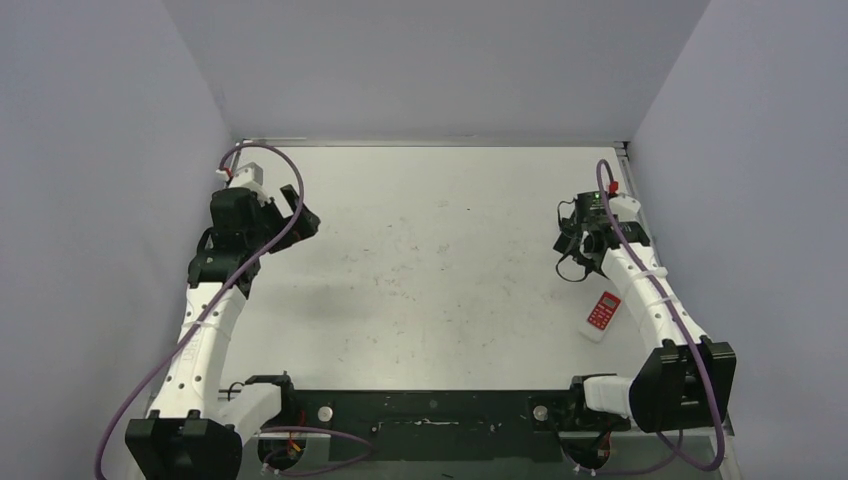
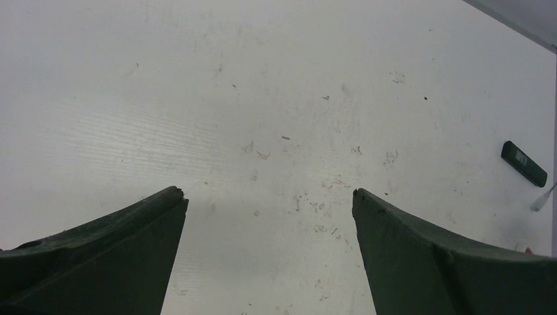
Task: Unload the batteries from the remote control
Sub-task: Move the remote control to the center of the board.
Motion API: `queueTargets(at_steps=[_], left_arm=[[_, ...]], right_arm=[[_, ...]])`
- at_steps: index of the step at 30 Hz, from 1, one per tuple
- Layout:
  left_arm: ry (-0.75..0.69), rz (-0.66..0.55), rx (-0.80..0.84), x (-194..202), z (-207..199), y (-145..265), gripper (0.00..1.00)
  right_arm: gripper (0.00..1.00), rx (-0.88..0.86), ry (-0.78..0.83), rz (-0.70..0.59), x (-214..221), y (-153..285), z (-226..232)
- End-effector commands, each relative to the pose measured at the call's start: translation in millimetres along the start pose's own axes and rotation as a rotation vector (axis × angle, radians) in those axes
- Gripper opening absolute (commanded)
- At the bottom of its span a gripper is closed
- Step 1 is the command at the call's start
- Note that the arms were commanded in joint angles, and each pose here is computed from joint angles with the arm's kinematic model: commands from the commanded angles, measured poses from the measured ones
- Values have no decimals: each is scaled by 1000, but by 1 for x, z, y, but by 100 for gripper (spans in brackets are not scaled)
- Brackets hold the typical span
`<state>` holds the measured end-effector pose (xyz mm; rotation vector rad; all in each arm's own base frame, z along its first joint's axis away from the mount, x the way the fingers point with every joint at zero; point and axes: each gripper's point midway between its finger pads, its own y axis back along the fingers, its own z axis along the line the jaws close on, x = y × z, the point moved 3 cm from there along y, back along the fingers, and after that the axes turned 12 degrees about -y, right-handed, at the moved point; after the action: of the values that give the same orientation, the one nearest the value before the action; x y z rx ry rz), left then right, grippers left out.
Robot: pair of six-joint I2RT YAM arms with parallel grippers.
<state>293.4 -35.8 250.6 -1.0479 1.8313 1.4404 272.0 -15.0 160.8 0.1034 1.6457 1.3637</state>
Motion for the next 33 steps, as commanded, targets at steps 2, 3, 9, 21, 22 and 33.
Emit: queueTargets(at_steps=[2, 3, 9, 21, 22, 33], left_arm=[[10, 47, 73, 11, -9, 0, 96], [8, 49, 74, 13, -9, 0, 97], [8, 66, 91, 19, -10, -2, 97], [26, 80, 105, 18, -13, -5, 97], [27, 83, 105, 19, -13, -6, 97], [45, 127, 131, 19, -20, -15, 98]], right_arm=[[90, 137, -77, 48, 13, -22, -32], [90, 161, -93, 63, 18, -27, -39], [90, 180, -233, 188, 36, -52, -73], [90, 262, -254, 194, 33, -71, -78], [90, 271, -252, 203, 38, -72, -80], [90, 275, -256, 214, 54, -70, -88]])
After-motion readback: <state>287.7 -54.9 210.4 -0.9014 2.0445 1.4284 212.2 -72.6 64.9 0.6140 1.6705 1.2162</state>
